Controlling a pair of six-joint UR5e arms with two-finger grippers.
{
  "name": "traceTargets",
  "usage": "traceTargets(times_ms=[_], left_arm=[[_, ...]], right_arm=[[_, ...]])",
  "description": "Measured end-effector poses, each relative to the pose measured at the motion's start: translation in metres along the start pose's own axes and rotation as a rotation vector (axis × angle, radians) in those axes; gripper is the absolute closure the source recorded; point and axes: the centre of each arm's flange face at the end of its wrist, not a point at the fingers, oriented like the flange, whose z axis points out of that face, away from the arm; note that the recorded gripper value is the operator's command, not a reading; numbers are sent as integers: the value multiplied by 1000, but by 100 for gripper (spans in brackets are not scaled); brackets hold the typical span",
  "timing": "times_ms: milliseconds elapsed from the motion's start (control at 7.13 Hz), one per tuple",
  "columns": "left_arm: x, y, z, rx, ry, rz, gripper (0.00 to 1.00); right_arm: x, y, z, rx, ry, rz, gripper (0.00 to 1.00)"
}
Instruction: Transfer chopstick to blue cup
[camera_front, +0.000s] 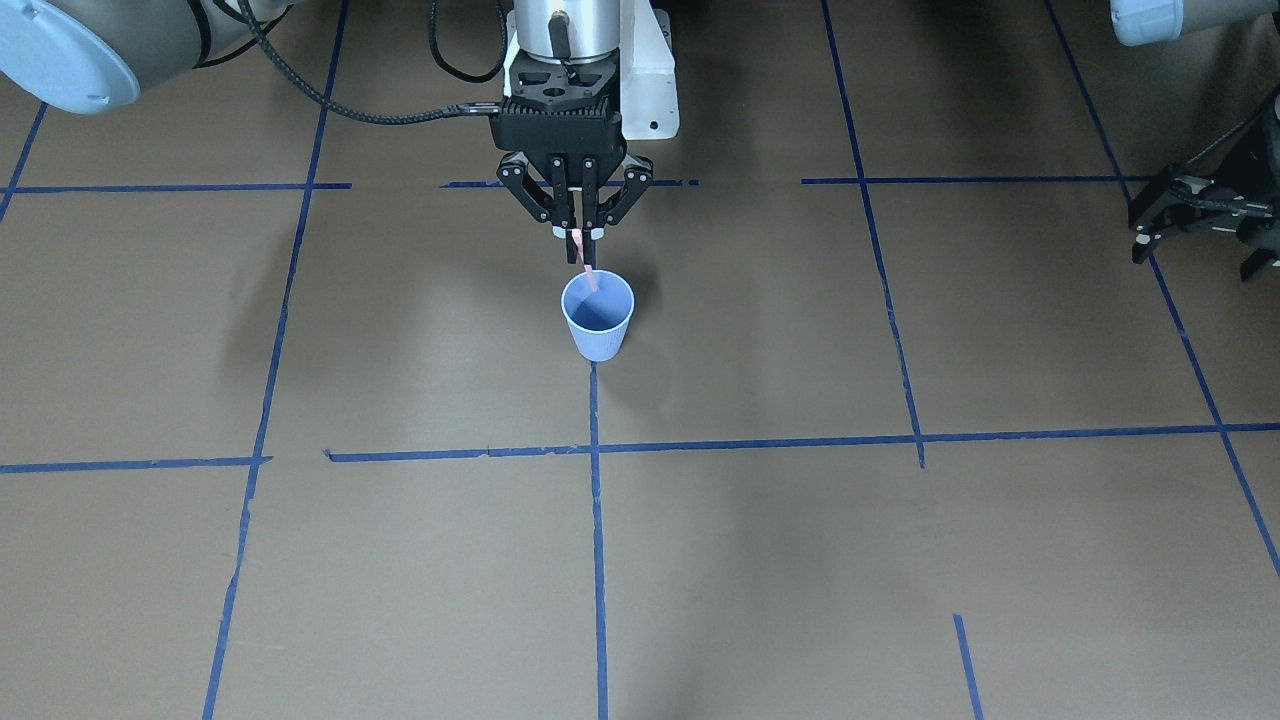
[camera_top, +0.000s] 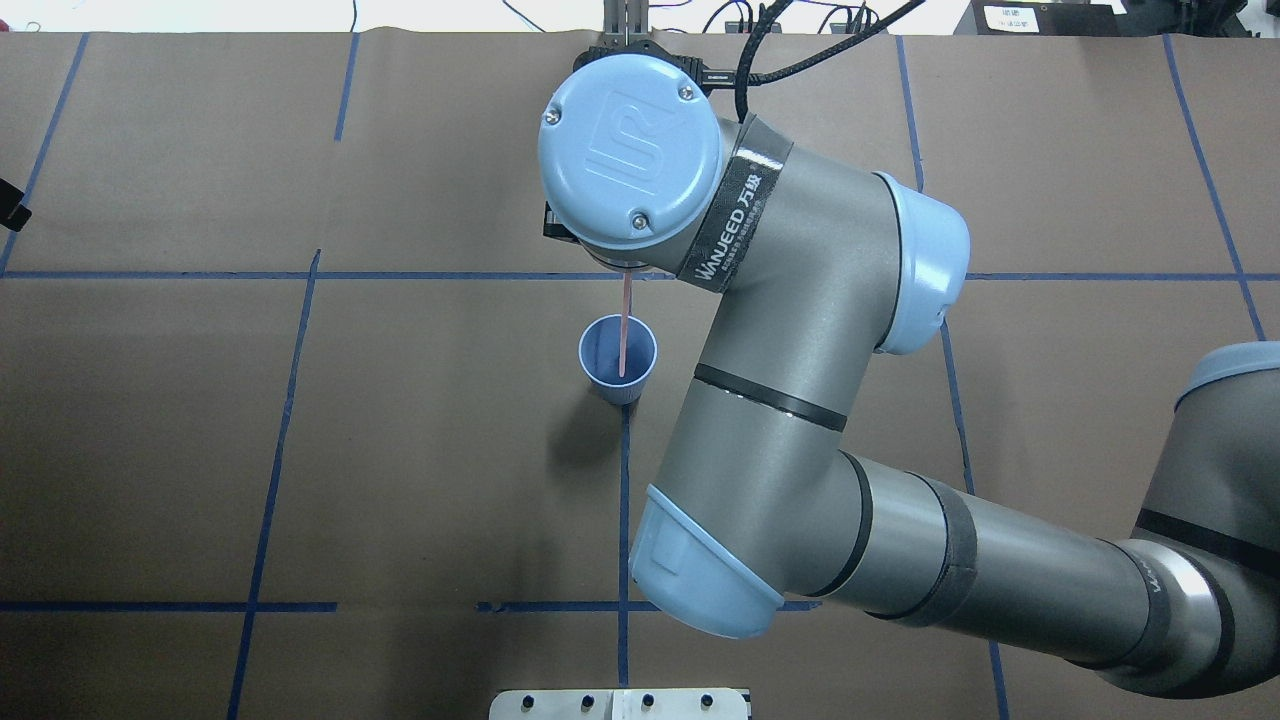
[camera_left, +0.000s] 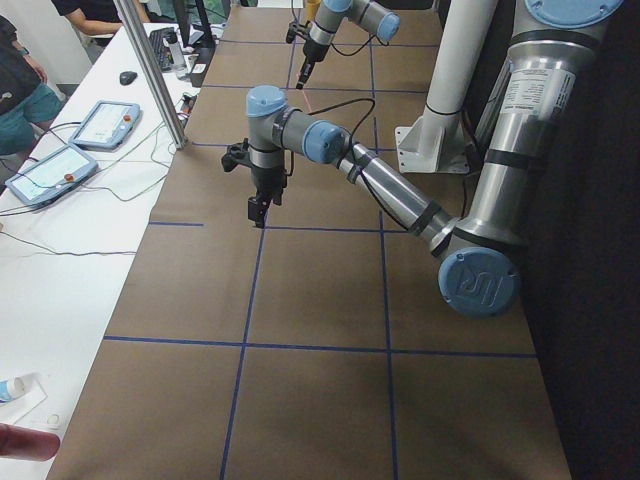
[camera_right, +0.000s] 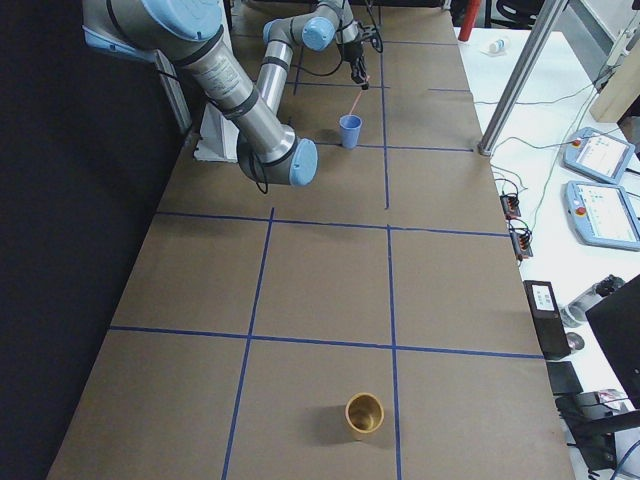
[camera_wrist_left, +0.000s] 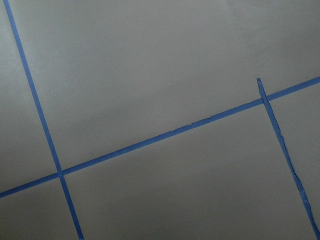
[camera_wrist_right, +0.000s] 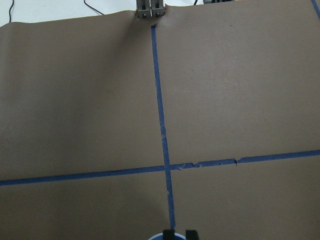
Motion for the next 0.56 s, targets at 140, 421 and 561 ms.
traceTargets(times_ms=[140,421,561], left_arm=[[0,0,0,-1,0,0,0],[-1,0,1,-2,-1,-1,0],[-1,0,2,-3,-1,-2,0]], right_arm=[[0,3,0,-3,-1,-3,0],[-2,3,-6,-4,-15,-3,0],[0,1,-12,-6,-25,-1,0]])
